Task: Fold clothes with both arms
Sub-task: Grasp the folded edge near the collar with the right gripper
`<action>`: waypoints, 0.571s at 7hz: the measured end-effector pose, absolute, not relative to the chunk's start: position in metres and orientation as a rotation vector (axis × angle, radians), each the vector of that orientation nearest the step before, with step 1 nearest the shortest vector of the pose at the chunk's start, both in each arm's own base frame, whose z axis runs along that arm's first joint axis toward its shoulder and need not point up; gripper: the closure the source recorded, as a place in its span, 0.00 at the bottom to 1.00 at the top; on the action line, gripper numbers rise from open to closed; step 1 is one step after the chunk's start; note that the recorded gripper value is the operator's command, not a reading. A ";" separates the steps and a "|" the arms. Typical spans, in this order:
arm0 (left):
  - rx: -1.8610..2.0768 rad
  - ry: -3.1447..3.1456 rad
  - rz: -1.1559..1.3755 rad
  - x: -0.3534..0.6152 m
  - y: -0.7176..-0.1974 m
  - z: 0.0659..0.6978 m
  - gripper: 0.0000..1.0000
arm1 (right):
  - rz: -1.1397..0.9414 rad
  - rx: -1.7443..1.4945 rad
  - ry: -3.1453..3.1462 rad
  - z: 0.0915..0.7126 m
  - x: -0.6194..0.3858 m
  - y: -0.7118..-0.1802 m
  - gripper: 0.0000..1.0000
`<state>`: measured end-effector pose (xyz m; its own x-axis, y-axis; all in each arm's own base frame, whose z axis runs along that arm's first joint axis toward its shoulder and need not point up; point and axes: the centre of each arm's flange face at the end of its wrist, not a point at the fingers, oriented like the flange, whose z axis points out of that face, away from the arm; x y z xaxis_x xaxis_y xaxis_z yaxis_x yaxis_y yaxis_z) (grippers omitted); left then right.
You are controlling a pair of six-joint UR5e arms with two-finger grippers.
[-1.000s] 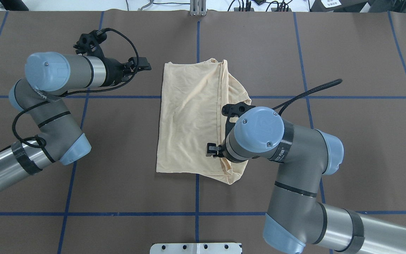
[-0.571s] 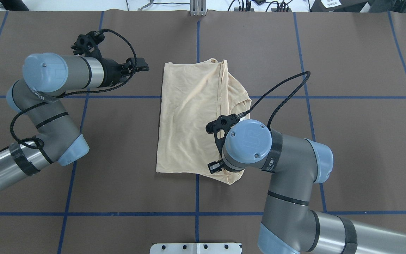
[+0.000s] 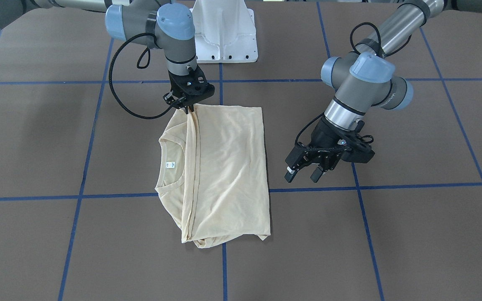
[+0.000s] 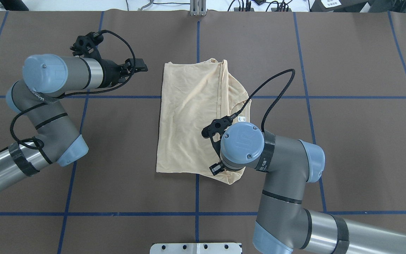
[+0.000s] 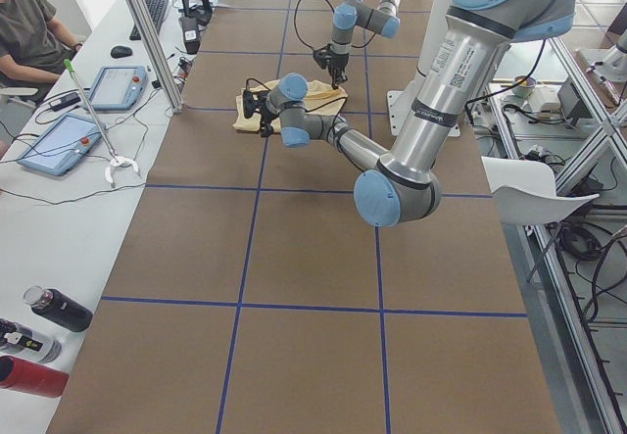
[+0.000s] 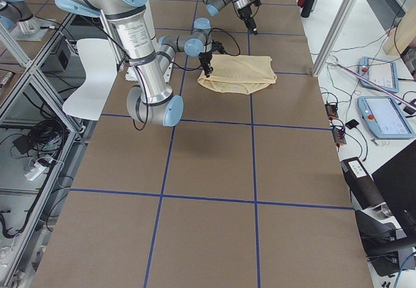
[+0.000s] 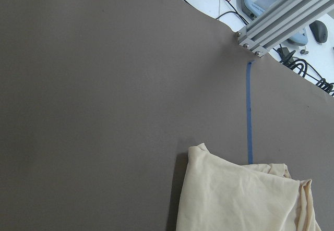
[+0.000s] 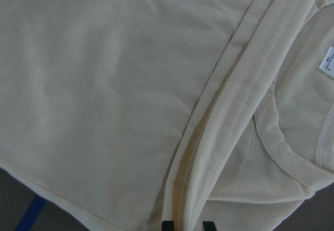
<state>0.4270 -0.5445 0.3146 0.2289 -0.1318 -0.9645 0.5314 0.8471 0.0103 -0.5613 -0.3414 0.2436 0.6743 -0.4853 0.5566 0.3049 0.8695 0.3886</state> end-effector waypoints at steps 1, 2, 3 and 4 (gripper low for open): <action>0.374 1.262 -0.473 0.428 -0.544 0.316 0.01 | -0.450 0.275 -0.701 0.242 -0.562 -0.342 0.33; 0.377 1.260 -0.476 0.429 -0.544 0.316 0.01 | -0.448 0.272 -0.696 0.242 -0.563 -0.342 0.41; 0.379 1.259 -0.478 0.430 -0.544 0.316 0.01 | -0.445 0.266 -0.691 0.244 -0.564 -0.340 0.67; 0.377 1.259 -0.480 0.430 -0.544 0.316 0.01 | -0.444 0.263 -0.683 0.245 -0.567 -0.338 1.00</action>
